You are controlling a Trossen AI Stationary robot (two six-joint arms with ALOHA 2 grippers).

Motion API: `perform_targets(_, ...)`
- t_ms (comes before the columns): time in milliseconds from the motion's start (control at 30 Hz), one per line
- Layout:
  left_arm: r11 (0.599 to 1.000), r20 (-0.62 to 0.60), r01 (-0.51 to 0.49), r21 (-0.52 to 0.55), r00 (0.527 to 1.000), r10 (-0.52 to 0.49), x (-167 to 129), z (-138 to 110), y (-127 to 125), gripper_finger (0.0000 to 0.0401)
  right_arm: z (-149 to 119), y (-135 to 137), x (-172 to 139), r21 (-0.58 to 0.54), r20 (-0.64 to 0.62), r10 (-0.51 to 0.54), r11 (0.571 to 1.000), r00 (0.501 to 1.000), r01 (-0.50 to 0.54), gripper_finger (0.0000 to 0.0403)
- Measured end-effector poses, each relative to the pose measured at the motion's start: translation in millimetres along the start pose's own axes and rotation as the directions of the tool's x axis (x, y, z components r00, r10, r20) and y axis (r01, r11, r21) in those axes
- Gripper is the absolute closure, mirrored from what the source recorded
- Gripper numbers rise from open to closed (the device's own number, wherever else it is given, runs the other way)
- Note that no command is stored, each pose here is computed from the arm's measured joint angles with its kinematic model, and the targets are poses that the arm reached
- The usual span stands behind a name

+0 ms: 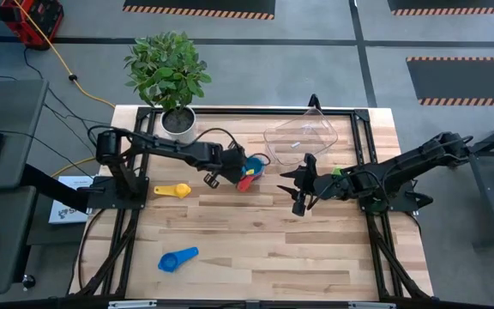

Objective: Nest measuring cups in basket
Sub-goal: Stack the light blue measuring cup on top of the red measuring cup

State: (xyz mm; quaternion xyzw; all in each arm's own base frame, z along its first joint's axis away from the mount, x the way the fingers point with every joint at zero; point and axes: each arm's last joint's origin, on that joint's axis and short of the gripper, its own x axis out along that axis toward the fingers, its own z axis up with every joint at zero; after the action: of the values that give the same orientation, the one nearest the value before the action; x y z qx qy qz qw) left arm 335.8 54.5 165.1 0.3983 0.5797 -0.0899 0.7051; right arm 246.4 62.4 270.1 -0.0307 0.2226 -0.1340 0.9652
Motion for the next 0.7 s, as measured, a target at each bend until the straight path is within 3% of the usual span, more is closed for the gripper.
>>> perform_targets(400, 0.998, 0.024, -0.019, 0.066, 1.0, 0.017, -11.6, 26.1, -21.3, 0.0401, -0.1, 0.0, 0.0, -0.005, 0.0, -0.001, 1.0, 1.0, 0.001, 0.0247)
perform_targets(700, 0.999, 0.012, -0.043, 0.019, 0.999, 0.043, -11.4, 25.4, -19.0, 0.0401, -6.7, 3.5, 11.7, -0.012, -0.032, -0.04, 0.999, 0.999, 0.04, 0.0247)
